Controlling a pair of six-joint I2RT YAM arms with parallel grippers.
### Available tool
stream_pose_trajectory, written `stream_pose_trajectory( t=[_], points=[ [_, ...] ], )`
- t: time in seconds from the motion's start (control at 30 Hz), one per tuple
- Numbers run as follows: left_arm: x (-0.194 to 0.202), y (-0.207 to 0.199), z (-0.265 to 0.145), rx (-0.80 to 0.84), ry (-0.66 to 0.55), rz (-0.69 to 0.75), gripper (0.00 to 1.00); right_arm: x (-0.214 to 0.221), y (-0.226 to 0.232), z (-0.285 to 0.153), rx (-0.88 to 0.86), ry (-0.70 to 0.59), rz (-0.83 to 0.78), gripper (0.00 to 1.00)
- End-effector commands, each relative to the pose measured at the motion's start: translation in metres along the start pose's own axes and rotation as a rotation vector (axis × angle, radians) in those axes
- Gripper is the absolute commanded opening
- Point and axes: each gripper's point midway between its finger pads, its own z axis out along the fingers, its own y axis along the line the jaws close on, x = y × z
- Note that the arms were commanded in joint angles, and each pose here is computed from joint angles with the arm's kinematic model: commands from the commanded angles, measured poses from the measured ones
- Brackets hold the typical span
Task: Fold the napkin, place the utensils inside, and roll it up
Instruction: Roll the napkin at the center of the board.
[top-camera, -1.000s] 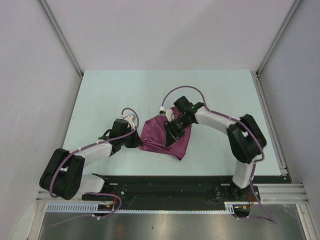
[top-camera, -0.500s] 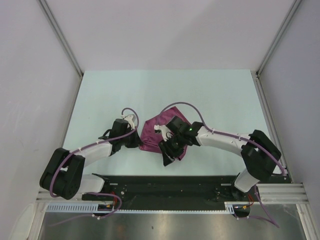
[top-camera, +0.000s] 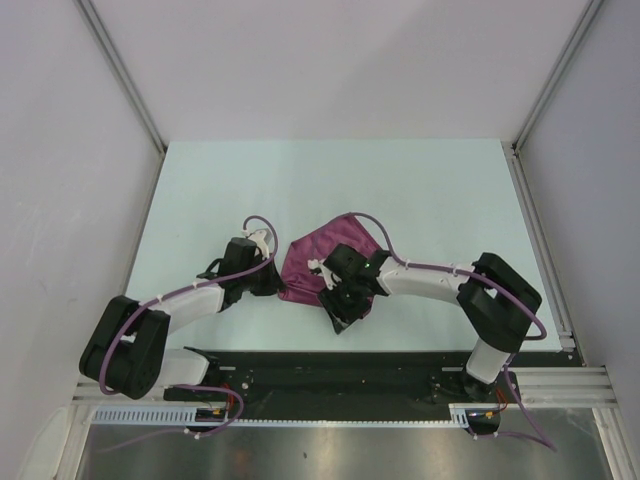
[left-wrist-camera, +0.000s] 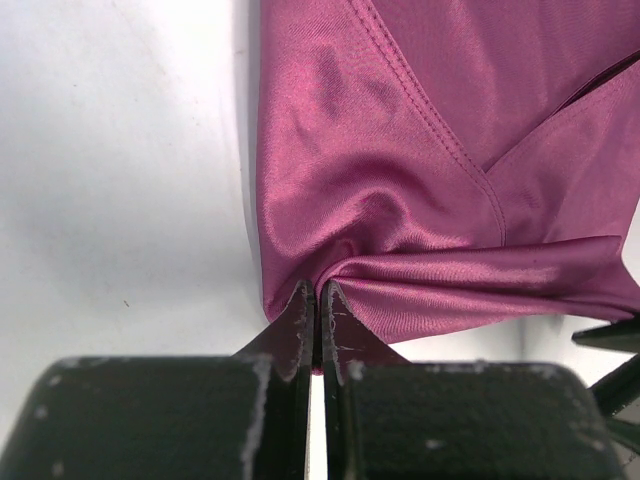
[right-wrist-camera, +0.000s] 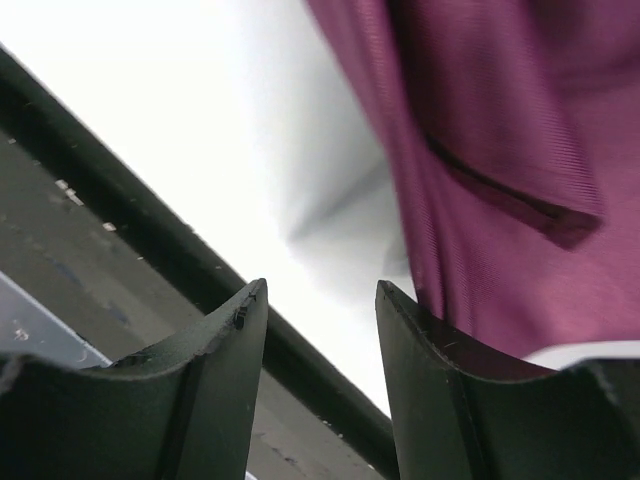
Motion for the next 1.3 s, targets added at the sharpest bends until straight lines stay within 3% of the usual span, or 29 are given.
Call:
stream_pose_trajectory(
  t=[0.0,0.8,1.1,1.27],
  points=[
    [-0.014,-0.001,0.0,-0.002,-0.03,0.013,0.0,-0.016,-0.017,-0.01,0.062,-0.042,-0.001,0.52],
    [-0.015,-0.003,0.001,0.009,-0.022,0.014,0.0,0.006,-0.056,-0.003,0.035,0.035,0.121,0.5],
    [-0.014,-0.005,0.003,0.015,-0.004,0.011,0.0,-0.078,-0.018,-0.058,0.03,-0.183,-0.032,0.51],
    [-0.013,-0.004,0.005,0.013,0.004,0.008,0.0,-0.103,-0.005,-0.057,-0.008,-0.249,-0.062,0.5]
  ],
)
